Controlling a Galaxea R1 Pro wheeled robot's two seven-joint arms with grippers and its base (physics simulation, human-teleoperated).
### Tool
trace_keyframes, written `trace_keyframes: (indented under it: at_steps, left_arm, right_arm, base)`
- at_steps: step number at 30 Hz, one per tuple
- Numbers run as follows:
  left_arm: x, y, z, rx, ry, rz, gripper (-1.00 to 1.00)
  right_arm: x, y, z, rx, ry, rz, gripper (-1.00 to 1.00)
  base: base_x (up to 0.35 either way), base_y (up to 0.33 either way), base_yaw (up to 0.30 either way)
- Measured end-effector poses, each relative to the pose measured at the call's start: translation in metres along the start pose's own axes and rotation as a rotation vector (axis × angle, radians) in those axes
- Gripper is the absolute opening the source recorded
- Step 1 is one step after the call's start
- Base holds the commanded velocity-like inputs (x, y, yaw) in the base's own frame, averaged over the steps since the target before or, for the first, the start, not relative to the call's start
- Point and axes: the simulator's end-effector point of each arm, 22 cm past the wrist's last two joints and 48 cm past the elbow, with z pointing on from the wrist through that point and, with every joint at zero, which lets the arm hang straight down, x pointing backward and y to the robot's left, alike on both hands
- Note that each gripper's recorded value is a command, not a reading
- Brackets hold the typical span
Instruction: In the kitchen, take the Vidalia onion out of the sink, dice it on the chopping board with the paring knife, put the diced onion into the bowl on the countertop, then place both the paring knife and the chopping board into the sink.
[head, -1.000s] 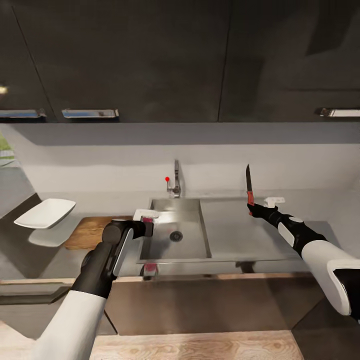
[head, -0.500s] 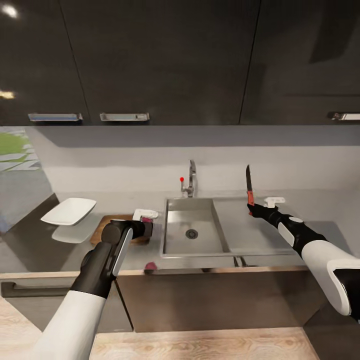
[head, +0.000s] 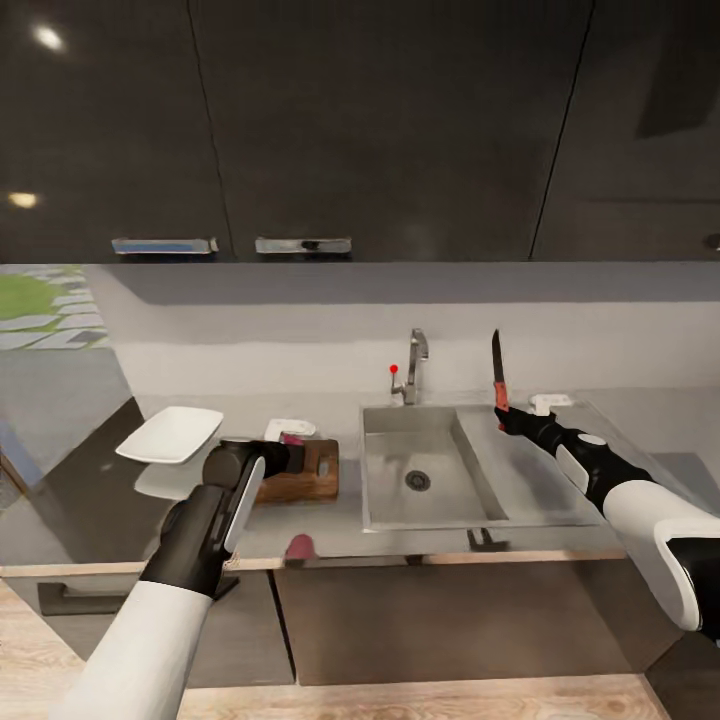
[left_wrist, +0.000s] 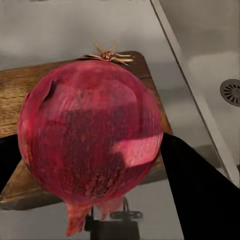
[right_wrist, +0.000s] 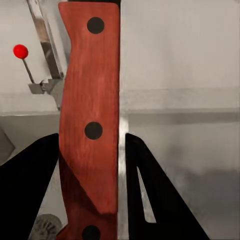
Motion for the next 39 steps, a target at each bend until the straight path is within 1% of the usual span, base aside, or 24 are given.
trace_keyframes:
  at_steps: [4, 9, 16, 22, 30, 39]
  left_arm:
    - [-0.001, 0.000, -0.002, 0.001, -0.003, 0.000, -1.00]
    - [0.006, -0.001, 0.000, 0.000, 0.017, 0.001, -1.00]
    - [0.012, -0.001, 0.004, 0.001, 0.033, 0.001, -1.00]
    - [0.024, -0.001, 0.010, 0.001, 0.066, 0.000, -1.00]
    - [0.039, -0.001, 0.018, 0.003, 0.102, -0.001, -1.00]
    - [0.044, -0.001, 0.022, 0.004, 0.114, -0.003, -1.00]
  right_arm:
    - [-0.005, 0.000, -0.002, 0.000, -0.006, -0.001, -1.00]
    - [-0.010, 0.001, -0.004, -0.001, -0.014, -0.002, -1.00]
    - [-0.012, 0.001, -0.005, -0.001, -0.016, -0.002, -1.00]
    - [-0.012, 0.000, -0.005, 0.001, -0.016, -0.003, -1.00]
    - [-0.011, 0.000, -0.004, 0.000, -0.015, -0.002, -1.00]
    - [-0.007, 0.000, -0.003, 0.000, -0.009, -0.001, -1.00]
  base:
    - [0.174, 0.263, 0.000]
    - [0.239, 0.186, 0.000]
    - [0.084, 0.020, 0.000]
    - [0.102, 0.001, 0.000]
    - [0.013, 0.000, 0.000]
    - [0.000, 0.000, 0.036]
